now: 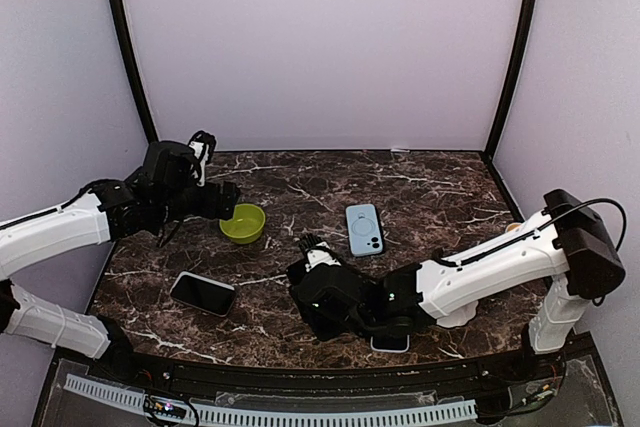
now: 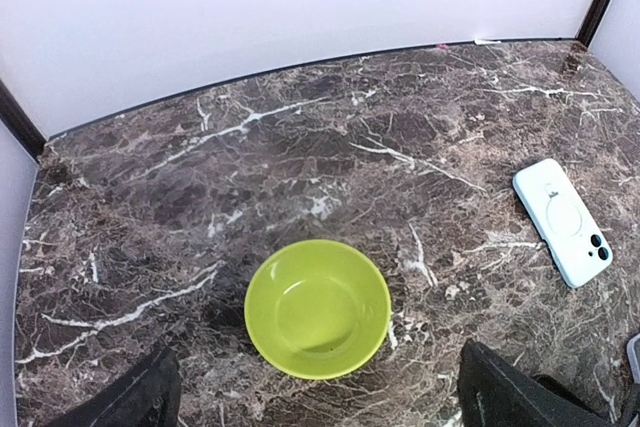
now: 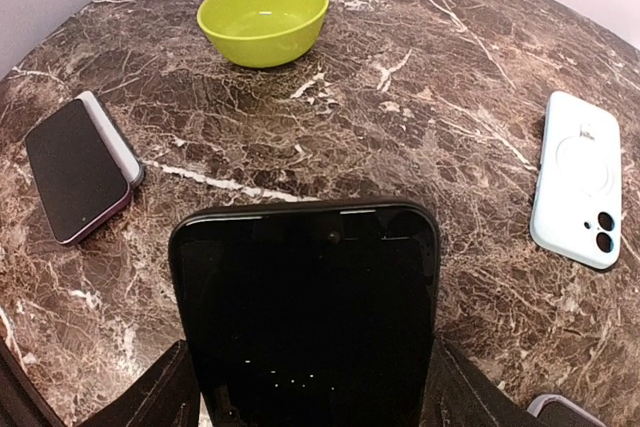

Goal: Put the phone into the phone case
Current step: Install the phone into the phone case.

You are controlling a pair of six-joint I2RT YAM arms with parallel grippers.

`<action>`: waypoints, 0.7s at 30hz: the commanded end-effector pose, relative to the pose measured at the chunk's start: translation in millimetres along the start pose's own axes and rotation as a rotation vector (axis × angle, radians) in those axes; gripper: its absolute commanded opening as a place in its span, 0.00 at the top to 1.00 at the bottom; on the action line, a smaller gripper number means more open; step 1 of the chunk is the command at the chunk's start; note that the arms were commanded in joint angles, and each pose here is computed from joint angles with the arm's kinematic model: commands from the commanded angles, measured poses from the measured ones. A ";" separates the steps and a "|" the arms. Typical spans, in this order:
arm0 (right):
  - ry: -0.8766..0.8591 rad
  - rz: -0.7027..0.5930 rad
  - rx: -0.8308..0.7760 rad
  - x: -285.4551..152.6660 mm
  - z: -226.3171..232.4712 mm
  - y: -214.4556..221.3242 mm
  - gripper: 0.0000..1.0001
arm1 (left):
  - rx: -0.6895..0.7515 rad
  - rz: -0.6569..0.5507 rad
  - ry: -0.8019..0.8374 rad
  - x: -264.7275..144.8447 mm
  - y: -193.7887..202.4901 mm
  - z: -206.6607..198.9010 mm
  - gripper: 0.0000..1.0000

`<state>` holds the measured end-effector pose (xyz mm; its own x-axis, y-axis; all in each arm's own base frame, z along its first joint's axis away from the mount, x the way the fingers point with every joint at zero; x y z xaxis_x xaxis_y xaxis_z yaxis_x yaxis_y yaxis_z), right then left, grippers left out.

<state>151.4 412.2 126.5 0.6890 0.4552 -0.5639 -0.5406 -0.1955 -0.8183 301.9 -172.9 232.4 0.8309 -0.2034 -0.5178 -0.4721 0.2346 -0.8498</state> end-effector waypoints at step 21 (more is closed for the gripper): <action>0.016 0.033 0.032 22.4 10.4 5.1 1.00 | 0.027 -0.050 -0.016 0.6 -7.1 3.5 0.01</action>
<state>156.1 418.0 102.7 0.6795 0.4169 -0.6037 -0.5617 -0.2338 -0.7936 306.3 -172.0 242.4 0.8598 -0.1986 -0.4705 -0.4220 0.2424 -0.8736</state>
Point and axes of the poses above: each gripper's point midway between its finger pads, its own x axis out along the fingers, its own z axis along the line the jaws close on, y = z × x, the point moved 3 cm from there along -x, back along the fingers, and after that the axes turned 6 degrees about x, right-handed, at the moved point
